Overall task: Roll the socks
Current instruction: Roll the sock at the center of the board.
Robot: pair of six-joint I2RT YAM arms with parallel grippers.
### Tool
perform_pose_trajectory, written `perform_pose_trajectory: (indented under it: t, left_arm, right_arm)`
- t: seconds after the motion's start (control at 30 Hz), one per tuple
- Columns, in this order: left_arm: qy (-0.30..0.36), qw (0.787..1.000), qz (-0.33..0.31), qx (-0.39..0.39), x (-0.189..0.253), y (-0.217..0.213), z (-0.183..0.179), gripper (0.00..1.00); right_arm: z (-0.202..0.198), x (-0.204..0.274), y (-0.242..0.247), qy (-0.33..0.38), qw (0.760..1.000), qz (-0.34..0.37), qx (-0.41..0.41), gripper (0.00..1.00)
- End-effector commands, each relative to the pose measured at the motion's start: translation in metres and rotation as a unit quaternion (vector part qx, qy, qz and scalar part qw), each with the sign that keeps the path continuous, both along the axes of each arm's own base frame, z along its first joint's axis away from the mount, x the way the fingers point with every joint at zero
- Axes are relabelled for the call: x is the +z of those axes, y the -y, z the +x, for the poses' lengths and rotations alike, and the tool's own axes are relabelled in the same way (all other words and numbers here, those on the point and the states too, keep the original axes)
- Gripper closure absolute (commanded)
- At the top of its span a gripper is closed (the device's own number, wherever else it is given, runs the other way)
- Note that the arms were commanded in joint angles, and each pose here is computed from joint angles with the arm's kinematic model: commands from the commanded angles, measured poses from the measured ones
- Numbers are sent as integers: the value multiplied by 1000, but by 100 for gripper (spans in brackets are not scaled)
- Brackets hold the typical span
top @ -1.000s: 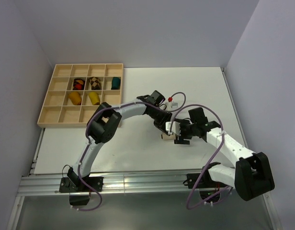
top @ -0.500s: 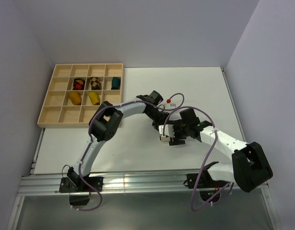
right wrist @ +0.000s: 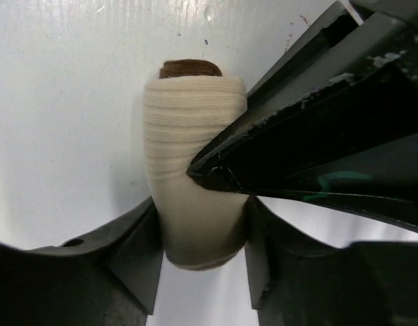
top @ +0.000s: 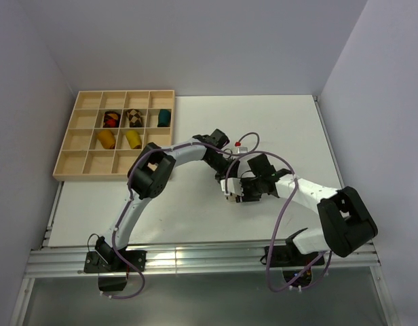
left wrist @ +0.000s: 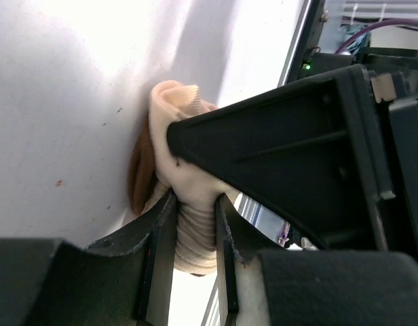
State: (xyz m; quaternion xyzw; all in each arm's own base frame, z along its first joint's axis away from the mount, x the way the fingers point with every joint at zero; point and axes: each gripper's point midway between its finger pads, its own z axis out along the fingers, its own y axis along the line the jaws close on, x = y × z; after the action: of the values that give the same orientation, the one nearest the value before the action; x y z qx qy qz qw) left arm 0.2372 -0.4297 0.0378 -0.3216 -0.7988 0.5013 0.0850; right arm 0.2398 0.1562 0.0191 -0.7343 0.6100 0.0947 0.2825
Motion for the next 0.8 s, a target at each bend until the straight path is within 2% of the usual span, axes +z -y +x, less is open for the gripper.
perform_pose_trajectory:
  t: [0.0,0.07,0.1,0.13,0.2,0.23,0.3,0.5,0.6,0.73,0.77]
  left_arm:
    - [-7,998,62,9,-51,-16,-7,97]
    - [-27,998,48,29,-38,-14,-7,90]
    - [-9,999,22,43,-34,-7,4,89]
    - [-33,997,34,67,-34,-10,3,87]
    - [0,995,4,97,-16,-2,19,79]
    - [-18,992,13,126,-18,-7,18,77]
    - [0,987,-26,158,11,-2,31,67]
    - [73,963,-33,256,41,-16,61,62]
    - [131,936,-38,325,55,-33,78,61]
    - [184,886,-42,423,75,-75,89,60]
    - [215,861,-48,458,83,-85,100,59]
  right_arm:
    - [9,5,-4,-5,1000,-4,-12,56]
    - [6,0,-3,-27,999,-13,-18,65]
    - [4,-2,-2,-34,999,-17,-20,67]
    - [4,-3,0,-40,999,-20,-25,69]
    - [1,-1,-2,-51,998,-16,-25,72]
    - [1,-3,1,-56,998,-22,-31,73]
    - [-1,-1,2,-70,997,-29,-33,75]
    - [-9,-3,7,-127,990,-53,-39,76]
    - [-9,-4,11,-151,986,-61,-45,76]
    - [-11,-5,14,-187,978,-72,-49,76]
    - [-11,-5,15,-192,977,-73,-50,76]
